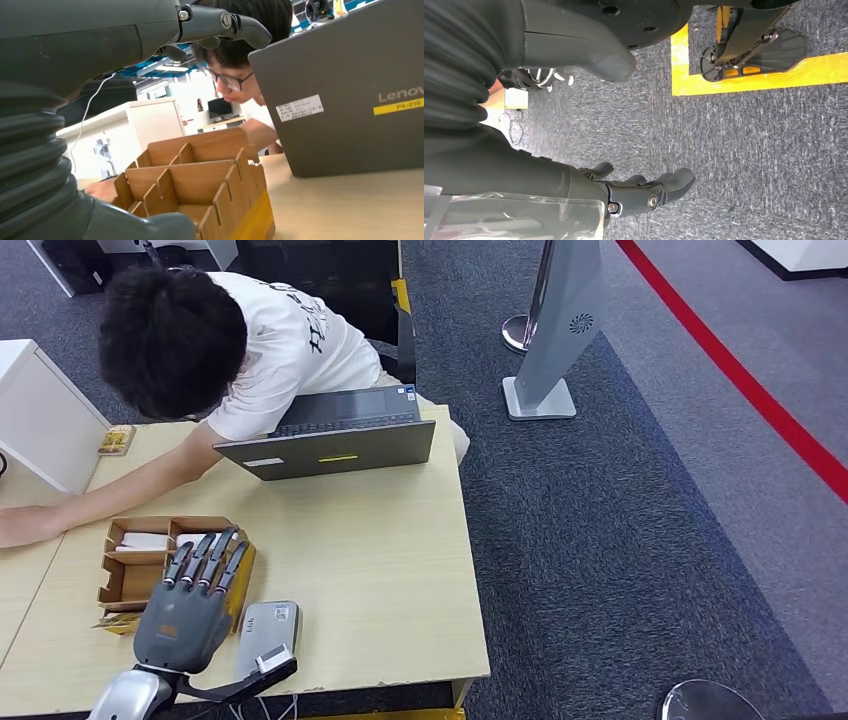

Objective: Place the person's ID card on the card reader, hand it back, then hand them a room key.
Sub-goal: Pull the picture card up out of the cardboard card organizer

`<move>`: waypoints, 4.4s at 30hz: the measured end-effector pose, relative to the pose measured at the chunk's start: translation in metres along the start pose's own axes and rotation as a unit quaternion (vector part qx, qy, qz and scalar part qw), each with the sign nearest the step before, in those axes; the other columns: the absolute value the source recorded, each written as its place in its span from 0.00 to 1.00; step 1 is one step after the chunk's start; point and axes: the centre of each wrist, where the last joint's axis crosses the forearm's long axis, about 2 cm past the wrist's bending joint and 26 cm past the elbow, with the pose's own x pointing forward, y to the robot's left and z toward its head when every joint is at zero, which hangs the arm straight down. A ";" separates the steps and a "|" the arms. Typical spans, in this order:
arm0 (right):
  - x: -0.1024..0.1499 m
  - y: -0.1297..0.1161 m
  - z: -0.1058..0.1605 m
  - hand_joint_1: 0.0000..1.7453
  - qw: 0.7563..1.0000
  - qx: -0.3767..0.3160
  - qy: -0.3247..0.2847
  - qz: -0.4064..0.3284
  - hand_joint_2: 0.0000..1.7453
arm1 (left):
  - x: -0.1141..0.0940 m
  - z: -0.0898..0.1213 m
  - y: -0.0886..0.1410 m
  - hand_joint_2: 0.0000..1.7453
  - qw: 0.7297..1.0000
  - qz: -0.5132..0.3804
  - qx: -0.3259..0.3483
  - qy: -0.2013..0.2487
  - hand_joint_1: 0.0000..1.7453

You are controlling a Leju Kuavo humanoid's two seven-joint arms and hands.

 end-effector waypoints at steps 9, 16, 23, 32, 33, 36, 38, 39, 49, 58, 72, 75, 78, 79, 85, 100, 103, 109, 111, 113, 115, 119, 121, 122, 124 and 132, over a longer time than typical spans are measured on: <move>0.000 0.001 0.000 0.00 1.000 0.001 0.001 0.000 1.00 | 0.002 0.000 -0.007 1.00 1.000 0.007 -0.014 0.007 0.00; 0.000 0.001 0.000 0.00 1.000 0.006 0.003 0.000 1.00 | 0.003 0.001 -0.008 1.00 1.000 0.013 -0.018 0.017 0.00; 0.000 0.001 0.000 0.00 1.000 0.006 0.004 -0.001 1.00 | -0.002 0.008 -0.011 1.00 0.999 0.016 -0.026 0.034 0.00; 0.000 0.001 0.000 0.00 1.000 0.008 0.003 -0.001 1.00 | -0.008 0.019 -0.015 1.00 0.998 0.017 -0.035 0.055 0.00; 0.000 0.001 0.000 0.00 1.000 0.008 0.003 0.000 1.00 | -0.008 0.020 -0.015 1.00 0.998 0.017 -0.035 0.055 0.00; 0.000 0.001 0.000 0.00 1.000 0.008 0.003 0.000 1.00 | -0.008 0.020 -0.015 1.00 0.998 0.017 -0.035 0.057 0.00; 0.000 0.001 0.000 0.00 1.000 0.007 0.004 -0.001 1.00 | -0.009 0.020 -0.014 1.00 0.998 0.017 -0.035 0.058 0.00; 0.000 0.001 0.000 0.00 1.000 0.007 0.004 -0.001 1.00 | -0.009 0.020 -0.014 1.00 0.998 0.017 -0.034 0.059 0.00; 0.000 0.001 0.000 0.00 1.000 0.007 0.004 0.000 1.00 | -0.009 0.019 -0.014 1.00 0.997 0.017 -0.035 0.064 0.00; 0.000 0.001 0.000 0.00 1.000 0.007 0.005 0.000 1.00 | -0.010 0.019 -0.014 1.00 0.996 0.013 -0.034 0.076 0.00; 0.000 0.001 0.000 0.00 1.000 0.007 0.007 -0.002 1.00 | -0.014 0.017 -0.011 1.00 0.994 0.006 -0.014 0.110 0.00; 0.000 0.000 0.000 0.00 1.000 0.007 0.008 -0.002 1.00 | -0.015 0.017 -0.011 1.00 0.994 0.006 -0.013 0.112 0.00; 0.000 0.000 0.000 0.00 1.000 0.008 0.008 -0.002 1.00 | -0.014 0.017 -0.011 1.00 0.993 0.011 -0.014 0.114 0.00; 0.000 0.000 0.000 0.00 1.000 0.008 0.008 -0.002 1.00 | -0.013 0.017 -0.011 1.00 0.993 0.013 -0.014 0.115 0.00; 0.000 0.000 0.000 0.00 1.000 0.007 0.008 0.000 1.00 | -0.012 0.015 -0.011 1.00 0.992 0.022 -0.014 0.122 0.00; 0.000 0.001 0.000 0.00 1.000 0.009 0.007 0.006 1.00 | -0.019 0.009 -0.017 1.00 0.989 0.023 -0.027 0.144 0.00; 0.000 0.001 0.000 0.00 1.000 0.010 0.007 0.007 1.00 | -0.020 0.009 -0.019 1.00 0.988 0.025 -0.031 0.146 0.00; 0.000 0.001 0.000 0.00 1.000 0.013 0.007 0.008 1.00 | -0.021 0.010 -0.024 1.00 0.987 0.026 -0.039 0.155 0.00; 0.000 0.001 0.000 0.00 1.000 0.013 0.008 0.008 1.00 | -0.021 0.011 -0.025 1.00 0.986 0.027 -0.042 0.156 0.25; 0.000 0.001 0.000 0.00 1.000 0.014 0.008 0.009 1.00 | -0.021 0.011 -0.026 1.00 0.986 0.027 -0.045 0.157 0.75; 0.000 0.001 0.000 0.00 1.000 0.014 0.008 0.009 1.00 | -0.021 0.011 -0.027 1.00 0.986 0.027 -0.049 0.158 1.00; 0.000 0.001 0.000 0.00 1.000 0.014 0.007 0.010 1.00 | -0.022 0.012 -0.029 1.00 0.986 0.028 -0.054 0.158 1.00; 0.000 0.001 0.000 0.00 1.000 0.014 0.007 0.010 1.00 | -0.023 0.012 -0.029 1.00 0.986 0.030 -0.055 0.157 1.00; 0.000 0.001 0.000 0.00 1.000 0.014 0.007 0.010 1.00 | -0.023 0.012 -0.029 1.00 0.986 0.031 -0.055 0.157 1.00; 0.000 0.001 0.000 0.00 1.000 0.014 0.007 0.011 1.00 | -0.024 0.013 -0.030 1.00 0.985 0.033 -0.056 0.157 1.00; 0.000 0.001 0.000 0.00 1.000 0.014 0.005 0.015 1.00 | -0.029 0.014 -0.031 1.00 0.986 0.038 -0.055 0.156 1.00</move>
